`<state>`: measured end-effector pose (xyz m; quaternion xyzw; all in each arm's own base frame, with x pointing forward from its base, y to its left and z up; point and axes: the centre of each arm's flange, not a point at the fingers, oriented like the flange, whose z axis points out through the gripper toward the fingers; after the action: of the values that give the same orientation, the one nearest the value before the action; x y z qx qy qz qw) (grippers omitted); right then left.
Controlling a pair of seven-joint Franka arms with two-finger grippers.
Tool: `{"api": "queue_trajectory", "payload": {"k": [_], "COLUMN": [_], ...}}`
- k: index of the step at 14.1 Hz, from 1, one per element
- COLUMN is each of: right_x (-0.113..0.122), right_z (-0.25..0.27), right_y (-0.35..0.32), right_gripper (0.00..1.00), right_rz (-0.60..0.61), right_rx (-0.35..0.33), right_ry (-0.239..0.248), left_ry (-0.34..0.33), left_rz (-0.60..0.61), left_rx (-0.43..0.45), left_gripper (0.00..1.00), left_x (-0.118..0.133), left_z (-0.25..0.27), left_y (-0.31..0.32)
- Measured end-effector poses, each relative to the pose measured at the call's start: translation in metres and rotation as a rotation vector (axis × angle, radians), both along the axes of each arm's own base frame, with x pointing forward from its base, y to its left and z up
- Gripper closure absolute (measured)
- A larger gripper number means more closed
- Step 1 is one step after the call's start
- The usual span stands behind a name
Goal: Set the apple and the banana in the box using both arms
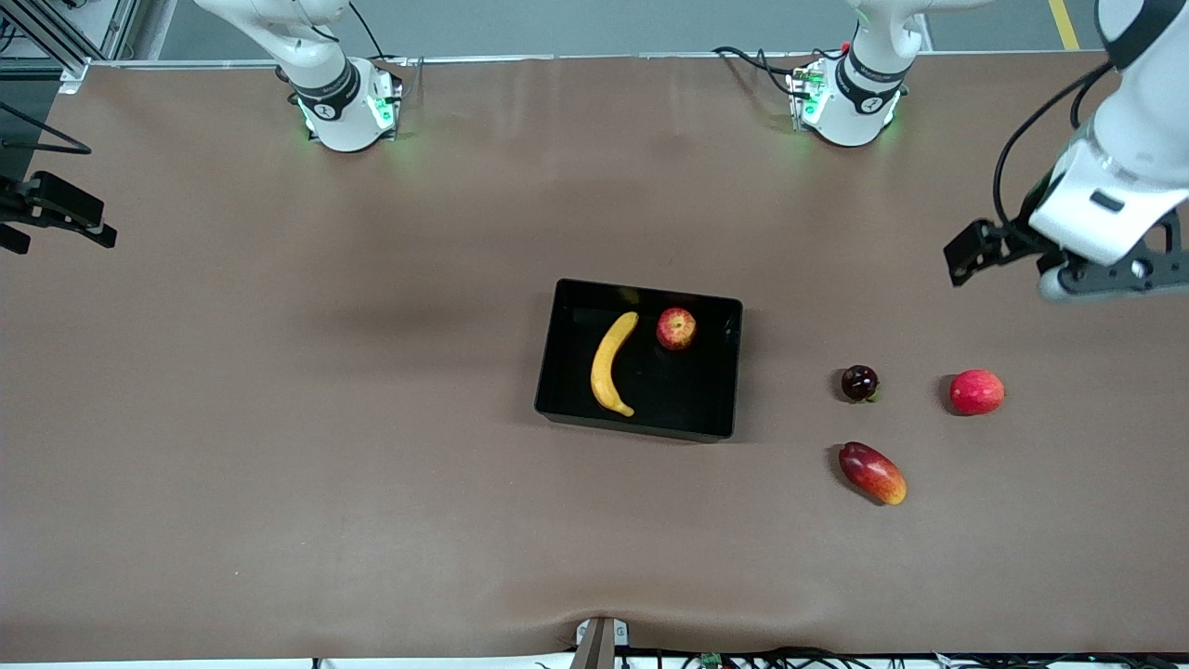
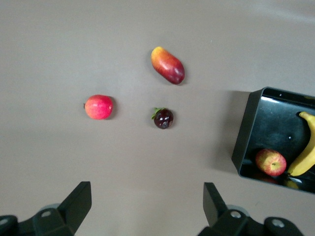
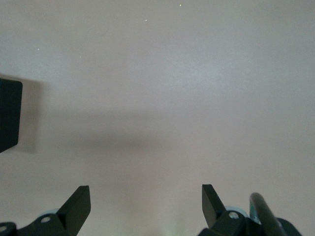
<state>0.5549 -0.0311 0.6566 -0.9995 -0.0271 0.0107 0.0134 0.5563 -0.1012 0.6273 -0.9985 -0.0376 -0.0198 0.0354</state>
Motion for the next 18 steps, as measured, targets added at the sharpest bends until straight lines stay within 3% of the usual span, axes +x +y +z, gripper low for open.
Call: {"api": "queue_trajectory", "payload": {"k": [6,18], "right_x": [0.0,0.0], "right_z": [-0.001,-0.001], "right_y": [0.0,-0.005], "right_gripper": [0.0,0.0], "right_rz": [-0.001,-0.008], "right_rx": [0.0,0.0], "right_ry": [0.001,0.003], "left_ry": [-0.011,0.004], "left_rz": [-0.027,-0.09], "left_rx": [-0.021,-0.025], "left_gripper": [0.0,0.0], "left_x": [-0.044,-0.044], "left_z": [0.011,0.007], "left_y": [0.015,0.026]}}
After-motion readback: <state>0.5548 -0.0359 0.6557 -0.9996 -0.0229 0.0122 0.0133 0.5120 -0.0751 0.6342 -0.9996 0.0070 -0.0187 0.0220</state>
